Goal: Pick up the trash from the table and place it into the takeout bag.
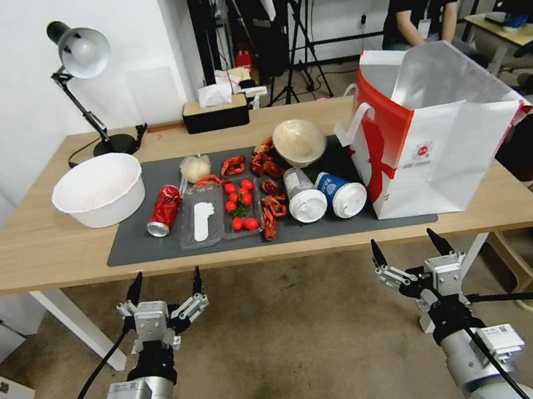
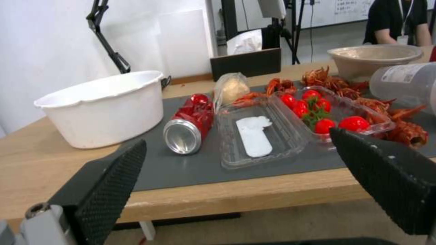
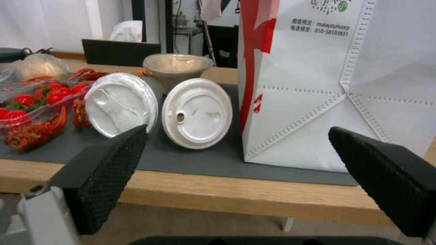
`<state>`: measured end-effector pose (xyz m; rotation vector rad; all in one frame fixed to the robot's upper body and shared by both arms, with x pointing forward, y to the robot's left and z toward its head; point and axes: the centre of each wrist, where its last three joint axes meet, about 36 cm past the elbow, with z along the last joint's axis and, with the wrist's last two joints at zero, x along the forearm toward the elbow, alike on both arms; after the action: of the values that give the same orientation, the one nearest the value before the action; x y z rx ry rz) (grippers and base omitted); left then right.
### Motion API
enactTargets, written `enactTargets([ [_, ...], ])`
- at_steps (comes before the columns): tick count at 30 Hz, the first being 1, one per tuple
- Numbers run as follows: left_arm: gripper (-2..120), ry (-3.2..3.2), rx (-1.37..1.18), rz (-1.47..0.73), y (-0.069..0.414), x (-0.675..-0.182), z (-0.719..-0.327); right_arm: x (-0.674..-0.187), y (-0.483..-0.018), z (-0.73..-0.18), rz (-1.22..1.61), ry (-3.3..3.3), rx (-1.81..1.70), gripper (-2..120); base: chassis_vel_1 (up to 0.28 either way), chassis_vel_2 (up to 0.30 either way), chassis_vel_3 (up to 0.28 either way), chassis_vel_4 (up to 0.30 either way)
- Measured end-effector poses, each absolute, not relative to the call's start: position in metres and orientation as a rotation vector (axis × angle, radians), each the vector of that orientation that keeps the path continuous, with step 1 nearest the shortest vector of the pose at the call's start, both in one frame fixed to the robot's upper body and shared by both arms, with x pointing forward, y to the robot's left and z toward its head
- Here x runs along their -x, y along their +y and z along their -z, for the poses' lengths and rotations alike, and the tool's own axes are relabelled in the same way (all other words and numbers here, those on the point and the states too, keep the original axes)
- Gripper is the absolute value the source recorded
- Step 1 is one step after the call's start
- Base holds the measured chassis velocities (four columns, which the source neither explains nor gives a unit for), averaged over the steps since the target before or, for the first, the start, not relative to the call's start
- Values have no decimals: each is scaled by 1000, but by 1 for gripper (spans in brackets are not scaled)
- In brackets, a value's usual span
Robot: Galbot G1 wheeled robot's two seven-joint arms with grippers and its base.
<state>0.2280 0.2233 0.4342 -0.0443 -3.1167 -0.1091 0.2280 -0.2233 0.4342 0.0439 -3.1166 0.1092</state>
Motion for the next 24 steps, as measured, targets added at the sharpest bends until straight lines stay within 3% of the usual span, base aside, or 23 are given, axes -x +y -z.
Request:
enactTargets([
  [24, 100, -3112, 35, 106, 224, -228, -434, -229, -224, -432, -107, -3103, -55, 100, 0, 0, 0, 0],
])
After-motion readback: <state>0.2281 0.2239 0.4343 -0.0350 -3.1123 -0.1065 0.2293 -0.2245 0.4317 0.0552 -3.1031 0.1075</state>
